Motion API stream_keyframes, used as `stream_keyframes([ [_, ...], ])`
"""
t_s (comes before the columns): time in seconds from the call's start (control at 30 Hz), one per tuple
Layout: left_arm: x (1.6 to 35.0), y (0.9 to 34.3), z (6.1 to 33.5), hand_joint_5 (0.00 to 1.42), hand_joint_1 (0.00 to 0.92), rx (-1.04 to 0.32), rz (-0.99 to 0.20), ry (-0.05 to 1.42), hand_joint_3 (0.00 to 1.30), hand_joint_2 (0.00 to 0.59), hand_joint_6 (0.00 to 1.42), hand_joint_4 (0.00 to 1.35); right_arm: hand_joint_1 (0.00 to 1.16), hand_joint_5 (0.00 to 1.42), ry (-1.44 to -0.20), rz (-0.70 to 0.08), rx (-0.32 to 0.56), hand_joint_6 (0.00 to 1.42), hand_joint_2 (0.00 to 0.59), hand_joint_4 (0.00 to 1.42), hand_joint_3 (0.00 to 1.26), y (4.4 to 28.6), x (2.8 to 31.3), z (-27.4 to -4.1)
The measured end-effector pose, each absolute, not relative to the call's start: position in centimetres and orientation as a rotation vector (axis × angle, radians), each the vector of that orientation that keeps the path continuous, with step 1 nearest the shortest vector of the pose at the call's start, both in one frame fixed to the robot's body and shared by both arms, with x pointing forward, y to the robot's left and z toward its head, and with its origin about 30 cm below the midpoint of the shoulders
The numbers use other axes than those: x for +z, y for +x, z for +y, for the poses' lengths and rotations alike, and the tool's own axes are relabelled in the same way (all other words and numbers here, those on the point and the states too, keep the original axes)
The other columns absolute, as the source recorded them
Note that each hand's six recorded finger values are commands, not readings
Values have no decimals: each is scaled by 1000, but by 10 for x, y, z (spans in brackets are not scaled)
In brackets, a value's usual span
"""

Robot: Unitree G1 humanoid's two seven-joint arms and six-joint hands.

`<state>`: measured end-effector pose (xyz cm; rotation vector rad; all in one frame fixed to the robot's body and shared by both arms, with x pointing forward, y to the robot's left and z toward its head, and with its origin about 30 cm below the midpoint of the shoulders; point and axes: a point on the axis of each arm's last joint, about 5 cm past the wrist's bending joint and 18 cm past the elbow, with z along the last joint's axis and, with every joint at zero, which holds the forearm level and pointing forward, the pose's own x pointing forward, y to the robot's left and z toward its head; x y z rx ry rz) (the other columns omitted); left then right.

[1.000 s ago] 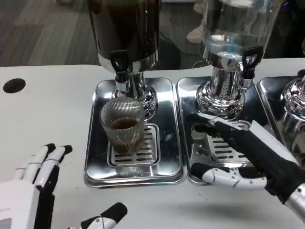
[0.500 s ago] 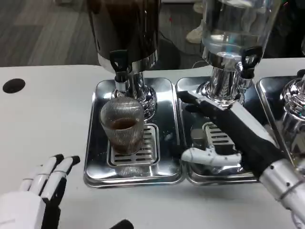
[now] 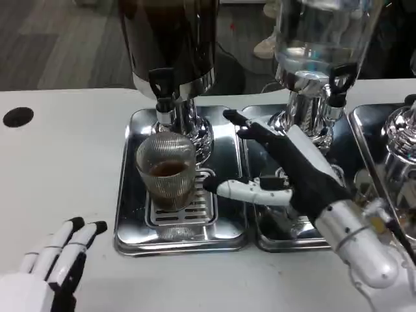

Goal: Grasp the cup under the faucet to collect the drink, then remove the cup.

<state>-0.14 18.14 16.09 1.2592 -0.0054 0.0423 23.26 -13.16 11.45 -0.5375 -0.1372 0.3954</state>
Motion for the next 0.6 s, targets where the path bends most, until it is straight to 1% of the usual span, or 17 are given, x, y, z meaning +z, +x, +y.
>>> stream_keyframes([
  [0.1, 161, -4, 181, 168, 0, 36, -7, 1257, 202, 50, 425, 75, 582, 132, -540, -138, 391, 46, 71, 108, 117, 235, 113, -125],
  [0.23, 162, -6, 181, 168, 0, 25, -19, 1258, 206, 46, 425, 80, 584, 129, -537, -134, 364, 27, 77, 109, 117, 239, 109, -114],
  [0.33, 163, -8, 182, 168, 0, 23, -23, 1264, 207, 44, 426, 83, 578, 122, -546, -126, 366, 26, 91, 109, 117, 240, 106, -107],
  [0.43, 164, -9, 183, 168, 0, 27, -26, 1248, 209, 43, 426, 84, 576, 121, -547, -121, 364, 10, 94, 109, 117, 241, 103, -99],
  [0.53, 166, -11, 186, 173, 0, 29, -25, 1264, 213, 43, 426, 85, 578, 121, -545, -117, 368, 9, 96, 110, 116, 241, 100, -91],
  [0.6, 167, -12, 187, 177, 0, 31, -34, 1253, 223, 42, 427, 93, 582, 101, -552, -114, 369, 2, 99, 96, 94, 242, 99, -85],
])
